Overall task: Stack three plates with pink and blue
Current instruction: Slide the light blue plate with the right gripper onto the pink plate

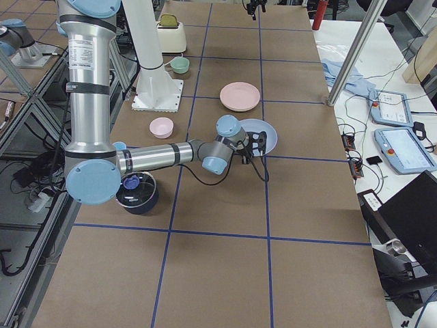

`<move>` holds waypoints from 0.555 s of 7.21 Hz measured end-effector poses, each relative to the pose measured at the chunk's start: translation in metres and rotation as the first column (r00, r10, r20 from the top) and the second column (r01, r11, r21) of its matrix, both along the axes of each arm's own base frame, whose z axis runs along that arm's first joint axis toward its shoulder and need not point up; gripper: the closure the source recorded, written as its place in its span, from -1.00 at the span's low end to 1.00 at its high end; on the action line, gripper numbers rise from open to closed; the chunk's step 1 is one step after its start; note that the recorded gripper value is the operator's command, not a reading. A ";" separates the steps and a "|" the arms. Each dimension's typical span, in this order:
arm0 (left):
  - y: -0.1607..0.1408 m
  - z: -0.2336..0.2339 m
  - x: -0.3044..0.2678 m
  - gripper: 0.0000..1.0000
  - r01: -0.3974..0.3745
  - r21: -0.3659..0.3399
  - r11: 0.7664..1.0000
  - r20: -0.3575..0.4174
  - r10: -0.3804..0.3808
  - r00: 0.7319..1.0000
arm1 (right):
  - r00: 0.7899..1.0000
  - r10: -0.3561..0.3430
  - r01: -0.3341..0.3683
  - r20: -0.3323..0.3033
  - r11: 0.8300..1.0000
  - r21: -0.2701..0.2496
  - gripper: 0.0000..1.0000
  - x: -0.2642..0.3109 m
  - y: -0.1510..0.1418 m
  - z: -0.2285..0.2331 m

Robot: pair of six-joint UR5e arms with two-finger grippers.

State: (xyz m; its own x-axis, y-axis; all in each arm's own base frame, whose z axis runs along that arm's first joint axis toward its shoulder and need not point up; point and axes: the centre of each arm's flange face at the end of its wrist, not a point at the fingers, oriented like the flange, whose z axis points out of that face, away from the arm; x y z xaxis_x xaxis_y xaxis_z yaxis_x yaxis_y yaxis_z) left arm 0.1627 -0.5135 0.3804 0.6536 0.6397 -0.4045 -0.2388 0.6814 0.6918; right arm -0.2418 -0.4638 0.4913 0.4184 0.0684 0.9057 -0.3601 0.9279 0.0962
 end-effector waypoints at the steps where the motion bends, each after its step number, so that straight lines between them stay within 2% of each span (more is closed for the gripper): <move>1: 0.000 0.000 0.000 -1.00 0.000 0.000 1.000 0.000 0.000 1.000 | 0.999 -0.002 0.002 0.049 1.000 -0.006 1.00 -0.025 0.003 -0.035; 2: 0.000 0.000 0.000 -1.00 0.000 0.000 1.000 0.000 0.000 1.000 | 0.997 0.004 -0.002 0.072 1.000 -0.028 1.00 -0.057 0.009 -0.075; 4: 0.000 0.001 0.000 -1.00 0.000 -0.002 1.000 0.001 0.000 1.000 | 0.998 0.049 -0.045 0.044 0.995 -0.089 1.00 -0.142 0.029 -0.160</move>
